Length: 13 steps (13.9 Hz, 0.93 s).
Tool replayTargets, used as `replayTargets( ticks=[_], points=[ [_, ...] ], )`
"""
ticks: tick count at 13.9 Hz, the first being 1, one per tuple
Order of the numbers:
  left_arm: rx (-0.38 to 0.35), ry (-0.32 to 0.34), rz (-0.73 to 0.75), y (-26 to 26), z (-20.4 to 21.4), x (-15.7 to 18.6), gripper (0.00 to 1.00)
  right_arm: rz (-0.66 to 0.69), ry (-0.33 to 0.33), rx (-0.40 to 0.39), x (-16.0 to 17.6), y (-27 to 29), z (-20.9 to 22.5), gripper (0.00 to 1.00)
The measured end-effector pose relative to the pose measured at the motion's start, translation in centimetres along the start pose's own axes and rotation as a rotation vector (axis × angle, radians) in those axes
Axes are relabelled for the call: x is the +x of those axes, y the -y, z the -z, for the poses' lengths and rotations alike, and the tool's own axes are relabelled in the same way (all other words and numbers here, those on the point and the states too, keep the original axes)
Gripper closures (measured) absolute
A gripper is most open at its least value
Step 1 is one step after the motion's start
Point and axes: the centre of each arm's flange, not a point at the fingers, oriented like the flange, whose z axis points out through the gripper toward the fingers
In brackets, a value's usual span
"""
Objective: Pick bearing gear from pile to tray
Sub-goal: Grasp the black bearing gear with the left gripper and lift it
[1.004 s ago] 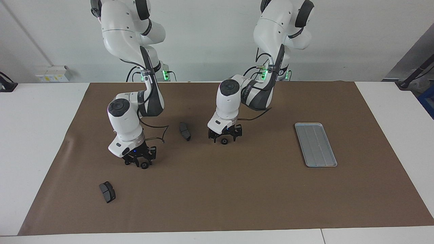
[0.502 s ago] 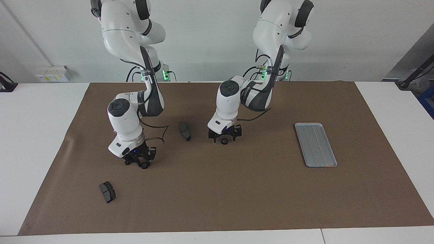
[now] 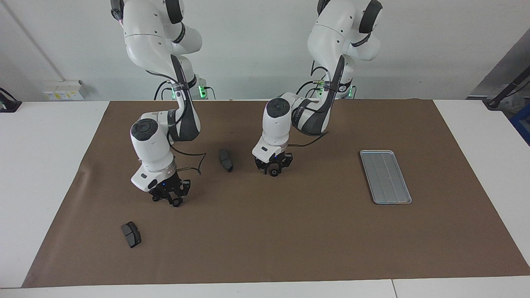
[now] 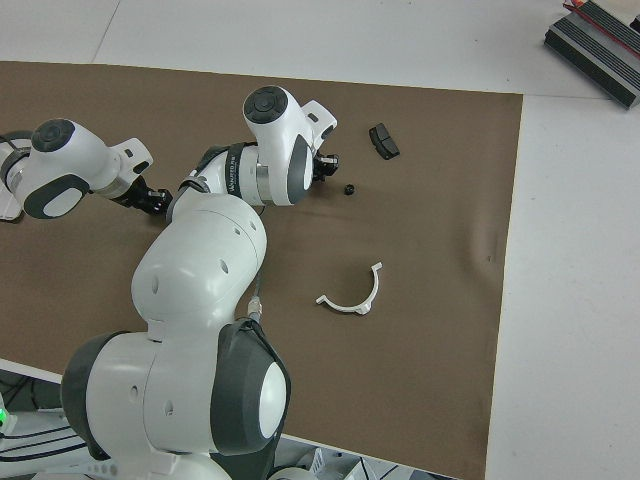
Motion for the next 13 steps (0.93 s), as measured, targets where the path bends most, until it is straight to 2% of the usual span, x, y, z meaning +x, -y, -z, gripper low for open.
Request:
replayTargets(
  ticks=[3, 4, 5, 10, 13],
  points=[
    [0.000, -0.001, 0.002, 0.1, 0.1, 0.0, 0.56, -0.014, -0.009, 0.000, 0.2, 0.0, 0.9, 0.66],
    [0.000, -0.001, 0.002, 0.1, 0.1, 0.0, 0.57, -0.019, -0.002, 0.001, 0.2, 0.0, 1.2, 0.66],
    [0.000, -0.002, 0.003, 0.1, 0.1, 0.1, 0.63, -0.035, 0.004, 0.002, 0.2, 0.1, 1.7, 0.66],
    [0.001, -0.005, 0.013, 0.6, 0.2, 0.5, 0.64, -0.111, 0.037, 0.021, 0.1, 3.1, 6.3, 0.66],
    [-0.008, -0.032, 0.068, 3.0, 1.4, 3.5, 0.64, -0.147, 0.050, 0.031, -0.2, 7.2, 7.7, 0.66]
  ],
)
